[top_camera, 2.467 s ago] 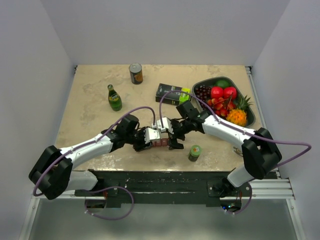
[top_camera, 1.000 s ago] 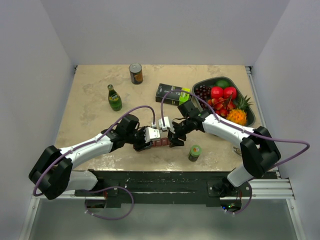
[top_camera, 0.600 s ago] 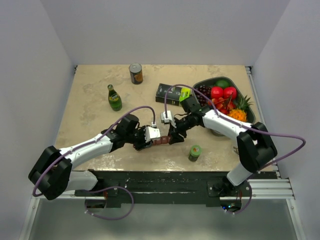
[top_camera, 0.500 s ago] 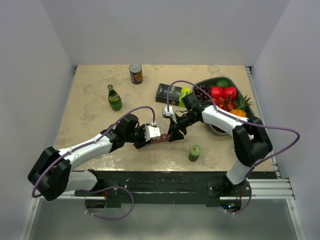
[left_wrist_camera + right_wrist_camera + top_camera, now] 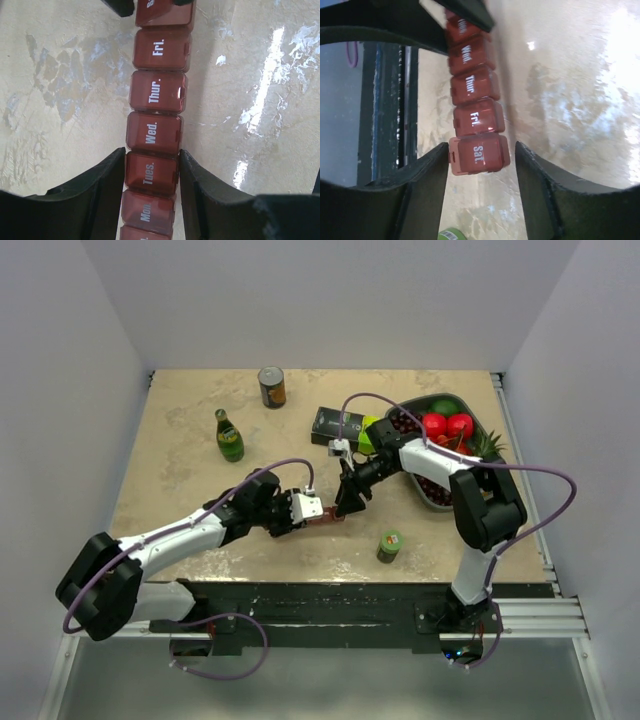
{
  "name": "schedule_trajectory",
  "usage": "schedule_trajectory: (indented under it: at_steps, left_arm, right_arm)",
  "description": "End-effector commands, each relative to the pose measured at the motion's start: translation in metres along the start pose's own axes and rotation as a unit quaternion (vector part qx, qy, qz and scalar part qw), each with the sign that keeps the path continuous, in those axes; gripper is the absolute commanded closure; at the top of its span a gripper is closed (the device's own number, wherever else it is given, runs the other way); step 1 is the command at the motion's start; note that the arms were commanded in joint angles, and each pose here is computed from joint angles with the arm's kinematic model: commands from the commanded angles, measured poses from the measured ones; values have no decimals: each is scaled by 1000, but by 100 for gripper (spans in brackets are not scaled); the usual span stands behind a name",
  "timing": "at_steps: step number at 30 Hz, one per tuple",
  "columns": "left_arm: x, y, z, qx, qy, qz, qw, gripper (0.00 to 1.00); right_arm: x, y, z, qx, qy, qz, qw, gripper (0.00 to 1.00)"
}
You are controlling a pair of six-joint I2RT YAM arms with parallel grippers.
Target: Sort the pills into containers
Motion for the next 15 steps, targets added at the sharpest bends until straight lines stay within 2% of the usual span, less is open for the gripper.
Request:
schedule_trajectory:
  at_steps: [1,3,5,11,13,15]
  left_arm:
    - [-2,4,-9,-24,-22,-6,999,100]
    - [-3,4,-8,-23,-23,-2,999,100]
    - [-3,3,-9,-22,-23,1,999,100]
    - [-5,2,-10,-17,-28,9,999,100]
    - [-4,3,-11,-17,-30,9,999,100]
    - [-5,2,-12,-15,-32,9,999,100]
  right_arm:
    - [12,-17,-15,-31,-9,54,998,34]
    - [14,-20,-18,-29,-8,74,997,26]
    - [16,-24,-19,-28,-5,101,994,26]
    - [21,-34,-22,-31,-6,173,984,37]
    - [20,-36,-24,-32,-9,188,982,47]
    - [19,-40,-23,-35,0,208,977,53]
Point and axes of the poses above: each gripper's point midway between its finger pads, its own x axis back along the fingers, its own y axis along the line the jaws close on, z = x × y, the point moved 9 cm from there along x, back along the fingers, and after that the axes turned 3 degrees about x, right-handed, at the moved point
